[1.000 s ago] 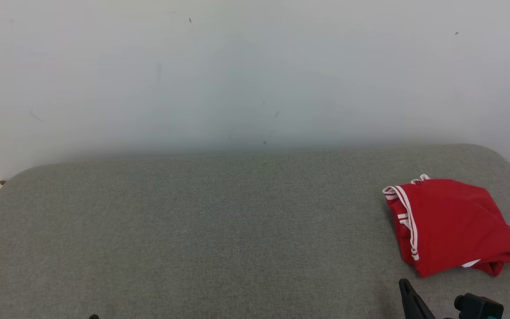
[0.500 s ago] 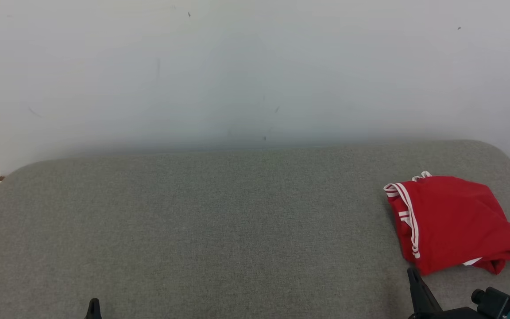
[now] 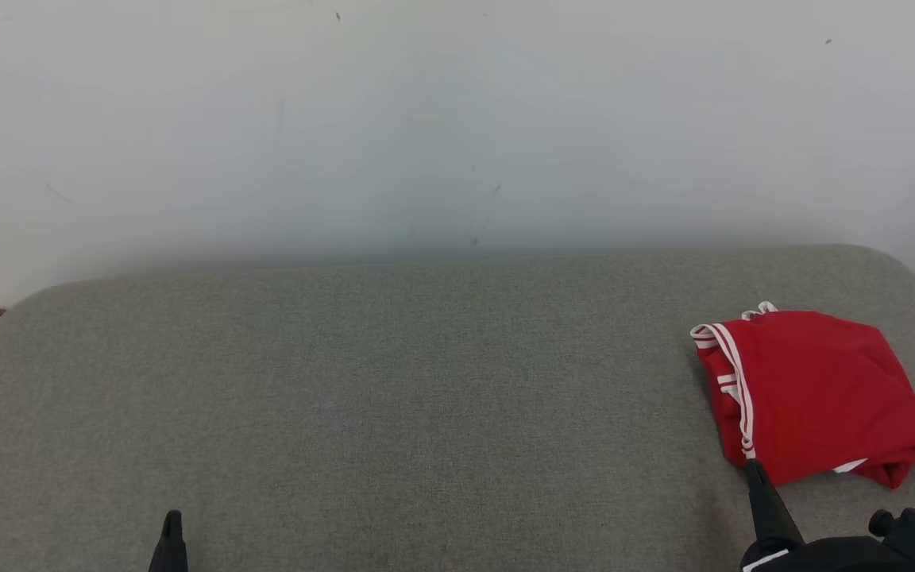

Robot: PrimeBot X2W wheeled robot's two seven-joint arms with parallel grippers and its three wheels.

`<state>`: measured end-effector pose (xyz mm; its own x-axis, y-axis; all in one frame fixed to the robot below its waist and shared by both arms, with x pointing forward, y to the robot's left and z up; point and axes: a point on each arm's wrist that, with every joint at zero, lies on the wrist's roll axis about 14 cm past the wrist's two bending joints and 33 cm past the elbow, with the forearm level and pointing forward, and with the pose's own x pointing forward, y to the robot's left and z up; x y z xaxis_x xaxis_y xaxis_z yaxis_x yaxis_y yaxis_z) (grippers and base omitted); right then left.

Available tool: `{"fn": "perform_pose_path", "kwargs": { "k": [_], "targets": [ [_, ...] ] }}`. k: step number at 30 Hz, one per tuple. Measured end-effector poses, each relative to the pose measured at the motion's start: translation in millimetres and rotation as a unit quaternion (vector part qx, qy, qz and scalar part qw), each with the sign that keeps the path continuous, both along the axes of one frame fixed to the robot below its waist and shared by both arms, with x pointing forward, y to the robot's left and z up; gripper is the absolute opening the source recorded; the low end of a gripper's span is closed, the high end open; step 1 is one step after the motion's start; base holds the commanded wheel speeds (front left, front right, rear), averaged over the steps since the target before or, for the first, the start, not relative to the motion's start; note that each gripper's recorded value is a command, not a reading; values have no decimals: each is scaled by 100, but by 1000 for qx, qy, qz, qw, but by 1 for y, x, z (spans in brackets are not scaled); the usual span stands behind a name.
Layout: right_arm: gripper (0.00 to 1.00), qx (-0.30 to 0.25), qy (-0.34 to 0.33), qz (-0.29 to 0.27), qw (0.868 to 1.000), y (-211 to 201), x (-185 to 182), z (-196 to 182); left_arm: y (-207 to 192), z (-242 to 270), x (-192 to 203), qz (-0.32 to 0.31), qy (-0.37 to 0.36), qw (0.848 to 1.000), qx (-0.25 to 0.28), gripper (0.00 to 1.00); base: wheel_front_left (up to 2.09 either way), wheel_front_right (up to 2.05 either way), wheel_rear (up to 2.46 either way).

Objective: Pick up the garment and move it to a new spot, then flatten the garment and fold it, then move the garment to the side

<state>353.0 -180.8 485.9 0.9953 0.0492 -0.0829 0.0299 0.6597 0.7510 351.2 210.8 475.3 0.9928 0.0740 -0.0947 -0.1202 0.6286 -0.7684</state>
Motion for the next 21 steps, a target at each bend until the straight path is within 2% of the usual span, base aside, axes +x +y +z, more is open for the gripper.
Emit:
{"fn": "perform_pose_path", "kwargs": {
  "k": [21],
  "targets": [
    [0, 116, -11, -26, 993, -10, 10, 8, -6, 10, 19, -9, -11, 994, -108, 0, 0, 0, 0]
  ]
}}
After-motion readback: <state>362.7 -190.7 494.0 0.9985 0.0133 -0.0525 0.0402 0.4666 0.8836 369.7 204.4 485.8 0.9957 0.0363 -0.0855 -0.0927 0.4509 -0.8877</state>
